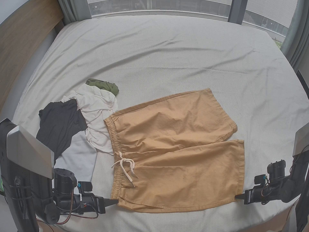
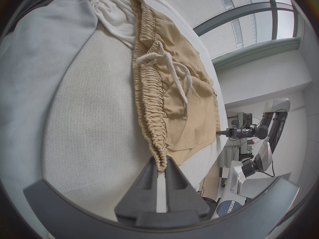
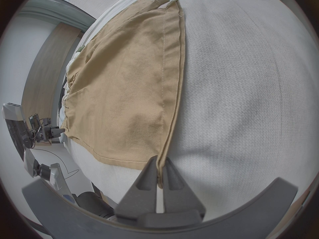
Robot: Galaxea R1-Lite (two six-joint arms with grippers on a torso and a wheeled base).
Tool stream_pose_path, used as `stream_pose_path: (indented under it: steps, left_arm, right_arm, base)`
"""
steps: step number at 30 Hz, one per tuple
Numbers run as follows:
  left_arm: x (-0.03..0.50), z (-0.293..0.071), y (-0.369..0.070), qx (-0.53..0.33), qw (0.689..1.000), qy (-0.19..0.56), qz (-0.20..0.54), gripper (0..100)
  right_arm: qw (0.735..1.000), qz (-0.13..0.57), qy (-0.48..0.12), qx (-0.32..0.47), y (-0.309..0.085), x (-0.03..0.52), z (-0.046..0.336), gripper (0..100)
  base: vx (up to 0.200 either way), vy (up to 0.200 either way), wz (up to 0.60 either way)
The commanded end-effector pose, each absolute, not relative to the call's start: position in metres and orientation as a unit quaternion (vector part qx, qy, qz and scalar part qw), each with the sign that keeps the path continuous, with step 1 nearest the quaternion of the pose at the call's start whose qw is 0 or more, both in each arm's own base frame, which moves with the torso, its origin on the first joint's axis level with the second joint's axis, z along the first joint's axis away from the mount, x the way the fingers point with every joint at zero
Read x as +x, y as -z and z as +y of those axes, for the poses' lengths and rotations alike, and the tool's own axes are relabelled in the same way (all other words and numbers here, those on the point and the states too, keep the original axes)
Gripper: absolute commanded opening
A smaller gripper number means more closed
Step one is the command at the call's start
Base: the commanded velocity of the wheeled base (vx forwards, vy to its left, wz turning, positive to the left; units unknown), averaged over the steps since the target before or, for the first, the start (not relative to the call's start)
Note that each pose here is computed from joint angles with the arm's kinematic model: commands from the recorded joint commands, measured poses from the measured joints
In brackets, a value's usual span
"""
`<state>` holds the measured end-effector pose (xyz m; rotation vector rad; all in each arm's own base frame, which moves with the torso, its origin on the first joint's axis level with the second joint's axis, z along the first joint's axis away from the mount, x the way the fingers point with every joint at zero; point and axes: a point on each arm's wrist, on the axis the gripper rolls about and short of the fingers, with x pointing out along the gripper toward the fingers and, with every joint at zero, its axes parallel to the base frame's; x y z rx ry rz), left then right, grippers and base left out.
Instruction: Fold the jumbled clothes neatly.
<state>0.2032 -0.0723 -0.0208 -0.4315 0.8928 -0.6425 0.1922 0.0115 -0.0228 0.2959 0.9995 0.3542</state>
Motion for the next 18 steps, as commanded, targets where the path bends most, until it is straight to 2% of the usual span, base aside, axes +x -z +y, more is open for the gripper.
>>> stream_pose_path:
  steps: [1,9,14,18]
  left_arm:
    - [0.198,-0.072,0.019,-0.208,0.826,0.296,0.432,0]
    - [0.181,-0.070,0.007,-0.205,0.803,0.288,0.480,0]
    - [0.180,-0.070,0.007,-0.205,0.801,0.288,0.482,0]
    - [0.182,-0.070,0.006,-0.202,0.806,0.293,0.473,0]
  right_arm:
    - [0.850,0.480,-0.171,0.136,0.022,0.187,0.012,0]
    - [0.842,0.494,-0.175,0.128,0.024,0.182,0.012,0]
    - [0.842,0.495,-0.179,0.120,0.019,0.179,0.012,0]
    - [0.852,0.475,-0.186,0.118,0.011,0.180,0.012,0]
  base:
    - [0.000,0.000,0.00]
    - [0.000,0.000,0.00]
    - [0.000,0.000,0.00]
    - [0.000,0.000,0.00]
